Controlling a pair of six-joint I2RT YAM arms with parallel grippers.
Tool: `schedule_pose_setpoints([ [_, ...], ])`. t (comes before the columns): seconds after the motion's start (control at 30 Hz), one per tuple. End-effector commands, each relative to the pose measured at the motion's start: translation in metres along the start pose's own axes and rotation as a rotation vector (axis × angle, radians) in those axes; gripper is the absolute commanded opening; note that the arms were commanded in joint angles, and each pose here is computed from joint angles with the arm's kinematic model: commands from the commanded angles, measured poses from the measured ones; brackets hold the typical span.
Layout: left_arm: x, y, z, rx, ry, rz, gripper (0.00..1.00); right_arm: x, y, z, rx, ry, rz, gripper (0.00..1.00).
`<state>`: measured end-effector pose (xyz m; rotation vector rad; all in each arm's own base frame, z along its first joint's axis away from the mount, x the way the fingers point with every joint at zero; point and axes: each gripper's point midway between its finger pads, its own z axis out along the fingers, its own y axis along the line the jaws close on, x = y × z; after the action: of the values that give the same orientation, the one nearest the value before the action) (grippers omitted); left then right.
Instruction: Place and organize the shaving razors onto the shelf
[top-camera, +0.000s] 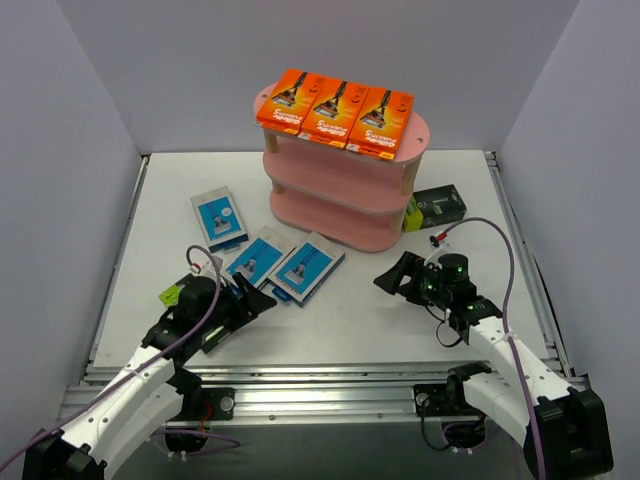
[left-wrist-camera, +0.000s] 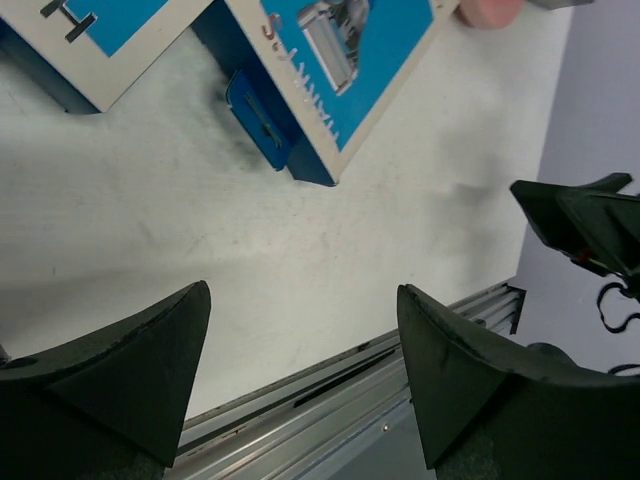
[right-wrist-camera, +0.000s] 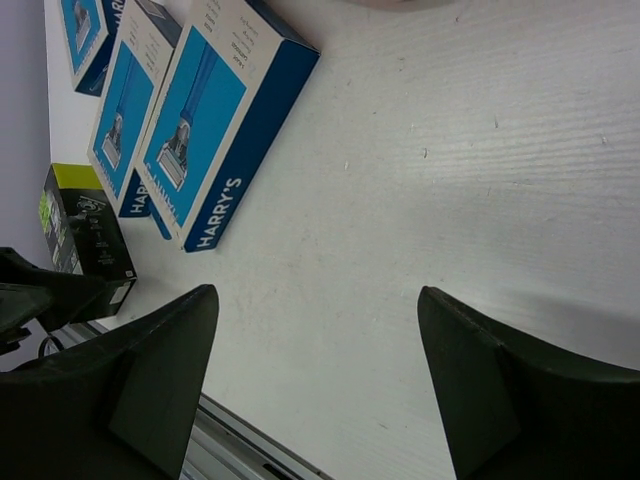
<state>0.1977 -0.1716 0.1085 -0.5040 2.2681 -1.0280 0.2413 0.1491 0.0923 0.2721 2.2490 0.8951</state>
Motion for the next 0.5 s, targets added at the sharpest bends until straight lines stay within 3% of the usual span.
schedule_pose_setpoints([
  [0.0, -0.015, -0.01, 0.013, 0.003, -0.091, -0.001, 0.83, -0.001, 0.0, -0.002, -0.014, -0.029, -0.017, 0.77],
  [0.47, -0.014, 0.008, 0.052, -0.033, -0.185, -0.044, 0.77, 0.004, -0.014, -0.003, 0.01, -0.052, 0.008, 0.77],
])
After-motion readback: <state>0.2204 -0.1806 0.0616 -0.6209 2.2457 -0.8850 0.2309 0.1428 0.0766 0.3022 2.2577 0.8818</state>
